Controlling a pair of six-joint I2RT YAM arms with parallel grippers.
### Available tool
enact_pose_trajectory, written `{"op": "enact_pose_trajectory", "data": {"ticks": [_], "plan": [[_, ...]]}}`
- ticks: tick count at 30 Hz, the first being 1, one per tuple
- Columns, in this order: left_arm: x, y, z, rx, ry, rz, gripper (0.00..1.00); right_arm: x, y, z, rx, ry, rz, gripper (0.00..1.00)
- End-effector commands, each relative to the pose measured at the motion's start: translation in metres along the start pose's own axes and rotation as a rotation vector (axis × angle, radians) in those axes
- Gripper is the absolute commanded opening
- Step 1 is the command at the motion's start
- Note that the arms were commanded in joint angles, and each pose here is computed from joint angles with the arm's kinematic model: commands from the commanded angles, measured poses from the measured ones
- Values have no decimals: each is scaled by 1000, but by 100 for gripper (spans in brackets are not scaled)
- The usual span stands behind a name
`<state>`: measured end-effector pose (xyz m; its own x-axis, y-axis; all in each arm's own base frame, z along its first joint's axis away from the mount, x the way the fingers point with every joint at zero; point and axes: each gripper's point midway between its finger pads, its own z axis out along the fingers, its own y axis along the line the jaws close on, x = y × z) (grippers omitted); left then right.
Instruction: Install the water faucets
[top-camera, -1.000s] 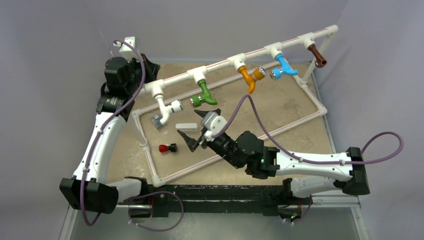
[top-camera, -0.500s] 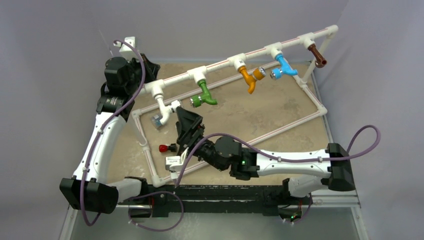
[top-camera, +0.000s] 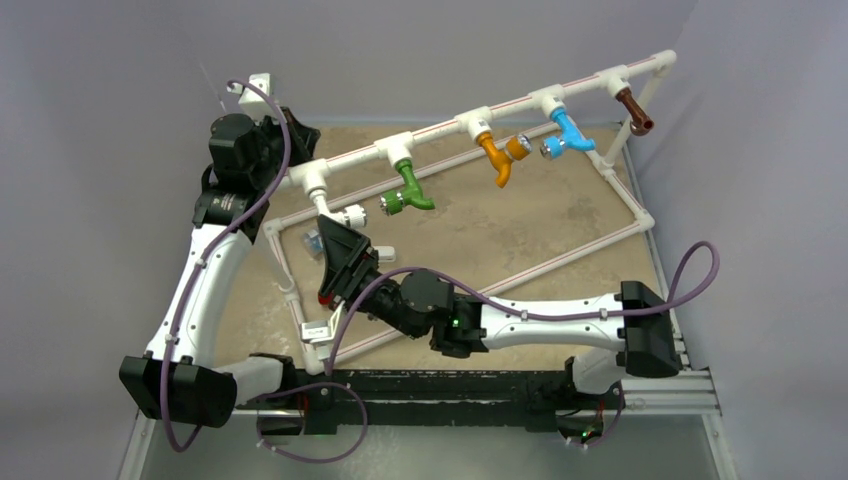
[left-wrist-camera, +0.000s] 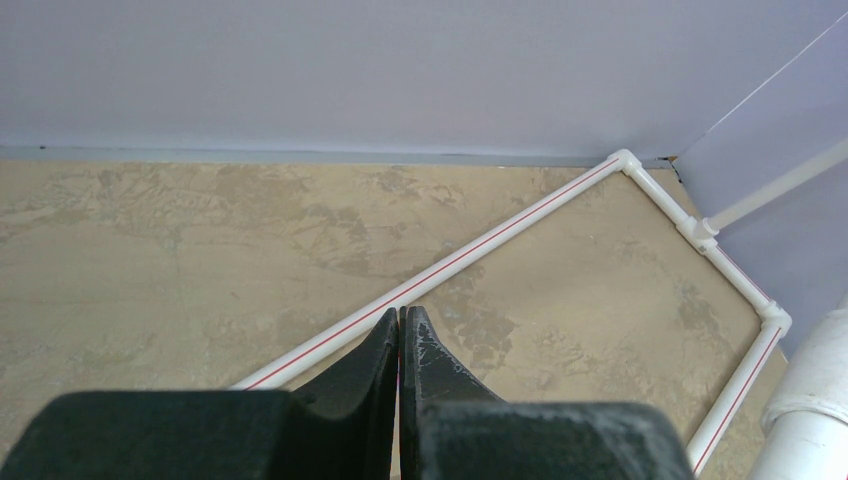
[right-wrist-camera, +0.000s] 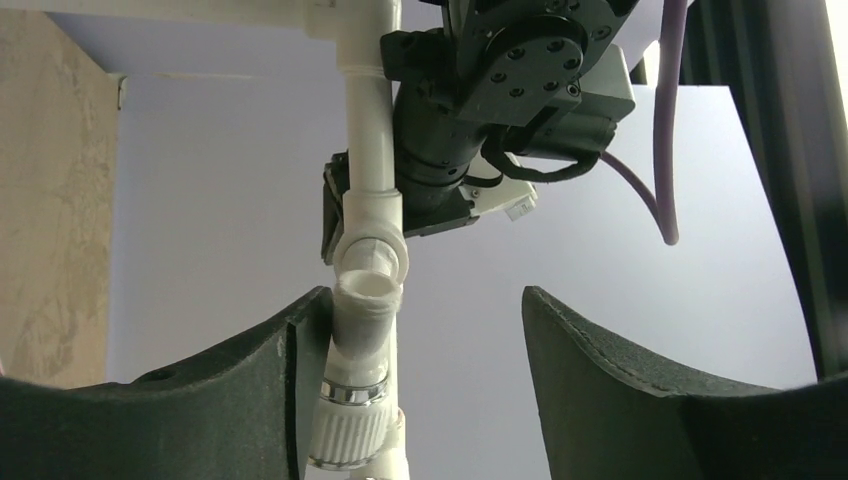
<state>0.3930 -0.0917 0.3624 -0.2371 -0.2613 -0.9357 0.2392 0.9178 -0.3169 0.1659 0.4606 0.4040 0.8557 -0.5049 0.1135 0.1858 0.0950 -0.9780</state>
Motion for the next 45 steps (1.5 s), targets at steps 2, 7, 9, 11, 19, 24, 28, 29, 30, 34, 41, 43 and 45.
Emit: {"op": "enact_pose_trajectory", "data": {"ticks": [2, 7, 9, 11, 19, 24, 28, 29, 30, 34, 41, 43, 45], "plan": [[74, 14, 1, -39, 242, -59, 0, 9, -37, 5, 101, 21, 45, 66], [74, 14, 1, -39, 244, -59, 0, 19, -27, 9, 74, 50, 97, 52], [74, 14, 1, -40, 243, -59, 0, 25, -22, 10, 67, 70, 120, 47], [74, 14, 1, -39, 243, -59, 0, 29, -18, 11, 63, 77, 151, 41], [75, 14, 1, -38, 246, -60, 0, 41, -17, 16, 117, 79, 420, 1], [75, 14, 1, -40, 244, -59, 0, 39, -36, 14, 237, 20, 814, 0], [75, 14, 1, -39, 245, -60, 0, 40, -55, 2, 390, -67, 1269, 0], [75, 14, 1, -40, 244, -59, 0, 41, -60, -2, 433, -91, 1395, 0], [75, 14, 1, -39, 245, -59, 0, 43, -62, -6, 475, -112, 1510, 0], [75, 14, 2, -39, 246, -60, 0, 47, -58, -14, 616, -189, 2039, 0], [74, 14, 1, -38, 243, -59, 0, 55, -47, -21, 808, -317, 2585, 0], [74, 14, 1, -37, 244, -60, 0, 51, -55, -16, 787, -345, 2577, 0], [75, 13, 1, -33, 245, -60, 0, 46, -59, -11, 758, -354, 2538, 0]]}}
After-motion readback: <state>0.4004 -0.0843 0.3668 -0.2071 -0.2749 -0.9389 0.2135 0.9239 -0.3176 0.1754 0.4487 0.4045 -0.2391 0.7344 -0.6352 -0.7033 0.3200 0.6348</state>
